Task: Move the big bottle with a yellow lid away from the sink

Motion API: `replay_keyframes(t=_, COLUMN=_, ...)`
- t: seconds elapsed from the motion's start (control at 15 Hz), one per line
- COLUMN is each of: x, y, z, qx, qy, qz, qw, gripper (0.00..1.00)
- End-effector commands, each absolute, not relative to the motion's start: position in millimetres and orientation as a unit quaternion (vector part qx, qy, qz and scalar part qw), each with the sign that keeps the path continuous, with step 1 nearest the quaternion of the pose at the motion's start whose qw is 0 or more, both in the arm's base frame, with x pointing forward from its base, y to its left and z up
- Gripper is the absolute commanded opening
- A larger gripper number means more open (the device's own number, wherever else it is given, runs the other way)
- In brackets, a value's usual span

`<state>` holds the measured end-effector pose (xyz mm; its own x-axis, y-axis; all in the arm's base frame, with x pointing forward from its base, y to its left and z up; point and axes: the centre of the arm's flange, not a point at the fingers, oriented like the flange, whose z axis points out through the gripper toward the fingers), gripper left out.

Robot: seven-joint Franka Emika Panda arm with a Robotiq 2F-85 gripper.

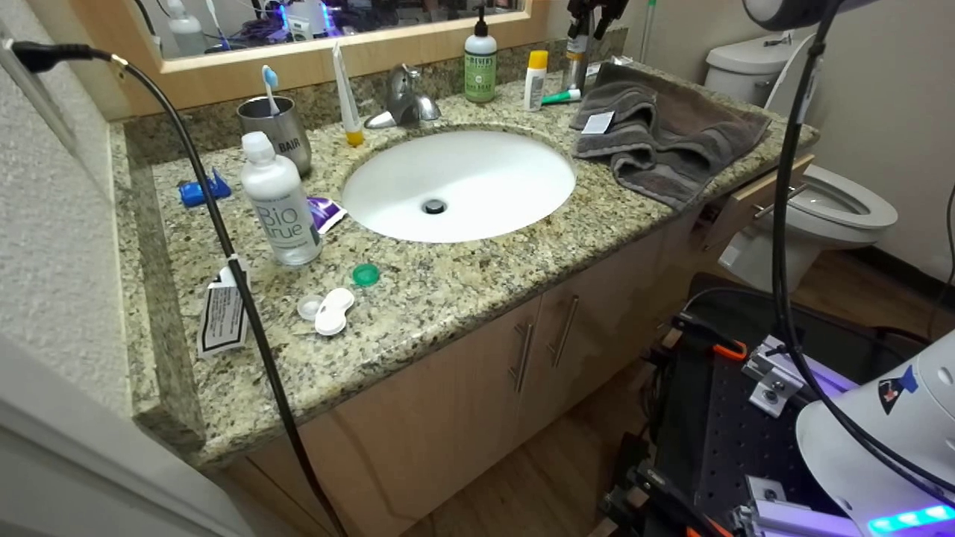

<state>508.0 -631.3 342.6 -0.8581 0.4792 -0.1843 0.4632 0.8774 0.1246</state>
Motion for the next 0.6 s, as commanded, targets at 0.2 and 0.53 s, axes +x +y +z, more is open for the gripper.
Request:
replay_keyframes(t=0.2, x=503, y=-632, z=351, qx=0.245, qy=0.962, qz=0.035, qw=0.113, gripper=1.0)
replay_keyframes(t=0.53, x=460, y=-633, z=432, qx=0.23, qy=0.961, qz=-0.021, qw=0.15, gripper=1.0)
